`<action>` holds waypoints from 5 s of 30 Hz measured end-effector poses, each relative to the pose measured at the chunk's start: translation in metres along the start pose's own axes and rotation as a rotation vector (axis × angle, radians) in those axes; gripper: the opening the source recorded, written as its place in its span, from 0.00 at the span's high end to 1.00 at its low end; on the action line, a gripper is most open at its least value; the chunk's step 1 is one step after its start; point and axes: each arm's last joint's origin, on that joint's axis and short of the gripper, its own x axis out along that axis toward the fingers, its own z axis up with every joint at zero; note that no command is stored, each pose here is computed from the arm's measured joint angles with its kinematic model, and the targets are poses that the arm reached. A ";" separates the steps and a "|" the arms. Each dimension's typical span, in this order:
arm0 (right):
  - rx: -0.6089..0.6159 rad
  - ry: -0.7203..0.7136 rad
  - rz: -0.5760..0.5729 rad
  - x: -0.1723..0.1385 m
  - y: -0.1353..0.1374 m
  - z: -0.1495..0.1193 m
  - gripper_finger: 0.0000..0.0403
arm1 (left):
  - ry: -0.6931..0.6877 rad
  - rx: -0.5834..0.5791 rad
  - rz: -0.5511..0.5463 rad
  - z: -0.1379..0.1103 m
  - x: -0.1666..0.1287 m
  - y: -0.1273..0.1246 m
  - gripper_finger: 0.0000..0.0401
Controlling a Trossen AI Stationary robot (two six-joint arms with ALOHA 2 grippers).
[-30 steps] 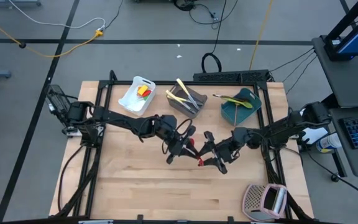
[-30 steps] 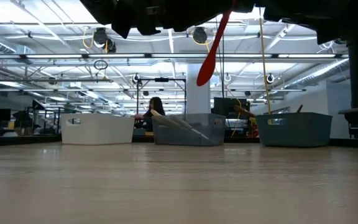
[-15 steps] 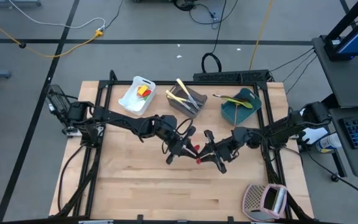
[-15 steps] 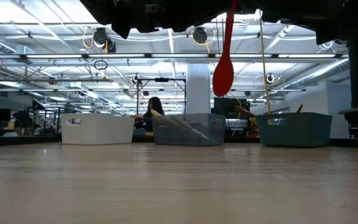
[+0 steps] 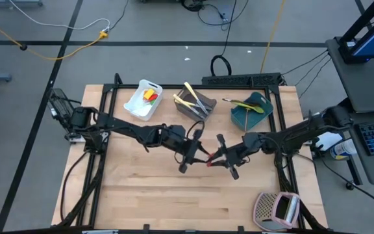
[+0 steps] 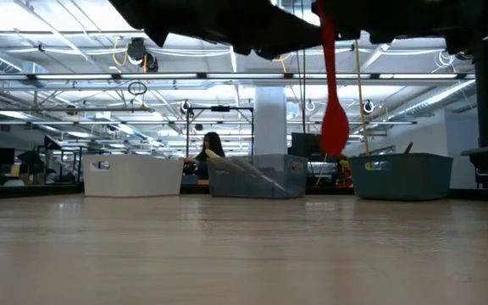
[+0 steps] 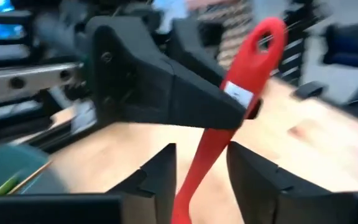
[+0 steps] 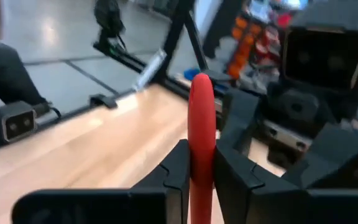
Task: Pick & Place Kitchen Items
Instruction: Put the red serving spoon into the blue bin, then return to Home Position
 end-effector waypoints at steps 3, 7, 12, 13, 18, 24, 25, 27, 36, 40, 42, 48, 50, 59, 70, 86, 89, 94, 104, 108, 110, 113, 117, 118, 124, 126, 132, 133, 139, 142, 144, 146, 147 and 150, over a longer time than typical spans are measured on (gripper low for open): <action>0.033 0.099 -0.048 -0.006 0.001 -0.001 0.90 | 0.042 -0.001 0.078 -0.001 0.000 0.001 0.60; 0.031 0.233 -0.138 -0.018 0.004 0.000 0.90 | 0.078 0.004 0.172 -0.001 0.001 0.001 0.55; -0.067 0.277 -0.258 -0.038 0.002 0.015 0.90 | 0.118 -0.010 0.214 -0.003 0.000 0.000 0.54; -0.094 0.292 -0.296 -0.043 0.001 0.018 0.90 | 0.120 -0.017 0.213 -0.003 0.000 0.000 0.54; -0.224 0.448 -0.529 -0.067 -0.011 0.022 0.90 | 0.128 -0.041 0.205 -0.003 0.001 -0.003 0.54; -0.260 0.669 -0.631 -0.091 -0.027 0.009 0.90 | 0.131 -0.036 0.193 -0.003 0.002 -0.006 0.54; -0.244 0.704 -0.642 -0.095 -0.030 0.006 0.90 | 0.131 -0.036 0.193 -0.003 0.002 -0.006 0.54; -0.209 0.766 -0.672 -0.101 -0.036 -0.001 0.90 | 0.131 -0.036 0.193 -0.003 0.002 -0.007 0.54; -0.279 0.953 -0.539 -0.123 -0.058 -0.028 0.89 | 0.139 -0.035 0.189 -0.003 0.002 -0.007 0.54; -0.207 1.008 -0.536 -0.136 -0.063 -0.050 0.89 | 0.149 -0.040 0.186 -0.004 0.002 -0.007 0.54; -0.179 1.041 -0.540 -0.143 -0.064 -0.060 0.89 | 0.153 -0.041 0.184 -0.005 0.002 -0.008 0.54; -0.198 0.942 -0.556 -0.146 -0.066 -0.074 0.88 | 0.162 -0.046 0.166 -0.006 0.002 -0.009 0.54; -0.201 0.920 -0.596 -0.146 -0.066 -0.076 0.86 | 0.157 -0.047 0.150 -0.006 0.002 -0.009 0.54; -0.182 0.921 -0.669 -0.151 -0.049 -0.103 0.74 | 0.134 -0.071 0.080 -0.005 0.002 -0.011 0.54; -0.220 0.785 -0.763 -0.149 -0.051 -0.095 0.58 | 0.134 -0.073 0.079 -0.005 0.002 -0.011 0.54; -0.067 0.326 -0.735 -0.138 -0.025 -0.050 0.61 | 0.108 -0.298 0.135 0.041 -0.050 -0.007 0.54; -0.002 0.220 -0.712 -0.136 -0.019 -0.041 0.63 | 0.109 -0.302 0.187 0.057 -0.071 -0.008 0.54; 0.045 0.090 -0.654 -0.133 -0.010 -0.028 0.65 | 0.147 -0.336 0.311 0.075 -0.106 -0.016 0.54; 0.146 -0.052 -0.524 -0.131 0.008 -0.014 0.69 | 0.247 -0.371 0.417 0.094 -0.173 -0.040 0.54; 0.126 -0.074 -0.482 -0.136 0.014 -0.010 0.71 | 0.237 -0.360 0.392 0.101 -0.202 -0.050 0.54; 0.136 -0.074 -0.460 -0.138 0.017 -0.010 0.71 | 0.206 -0.350 0.379 0.101 -0.216 -0.055 0.54; 0.143 -0.047 -0.425 -0.142 0.021 -0.012 0.72 | 0.166 -0.340 0.382 0.090 -0.235 -0.064 0.54; 0.173 -0.048 -0.320 -0.146 0.026 -0.015 0.72 | 0.091 -0.326 0.402 0.059 -0.251 -0.075 0.54; 0.186 -0.062 -0.289 -0.147 0.027 -0.014 0.72 | 0.064 -0.323 0.401 0.052 -0.255 -0.077 0.54; 0.191 -0.081 -0.220 -0.155 0.030 -0.015 0.77 | -0.065 -0.288 0.418 0.010 -0.267 -0.092 0.54; 0.200 -0.078 -0.220 -0.158 0.031 -0.016 0.79 | -0.111 -0.270 0.427 -0.002 -0.270 -0.095 0.54; 0.240 -0.093 -0.220 -0.167 0.033 -0.017 0.84 | -0.171 -0.230 0.439 -0.032 -0.276 -0.105 0.54; 0.240 -0.090 -0.219 -0.168 0.033 -0.017 0.85 | -0.172 -0.215 0.430 -0.036 -0.277 -0.107 0.54; 0.237 -0.107 -0.224 -0.172 0.034 -0.017 0.92 | -0.210 -0.169 0.397 -0.050 -0.280 -0.113 0.54; 0.237 -0.090 -0.217 -0.171 0.035 -0.019 0.95 | -0.221 -0.148 0.403 -0.056 -0.281 -0.115 0.54; 0.237 -0.088 -0.217 -0.170 0.036 -0.022 0.97 | -0.240 -0.140 0.406 -0.060 -0.281 -0.116 0.54; 0.258 -0.071 -0.211 -0.167 0.038 -0.028 0.99 | -0.268 -0.133 0.395 -0.064 -0.279 -0.118 0.54; 0.267 -0.072 -0.211 -0.166 0.038 -0.031 1.00 | -0.270 -0.129 0.387 -0.067 -0.277 -0.119 0.54; 0.270 -0.091 -0.216 -0.163 0.040 -0.037 0.99 | -0.279 -0.120 0.380 -0.078 -0.271 -0.122 0.54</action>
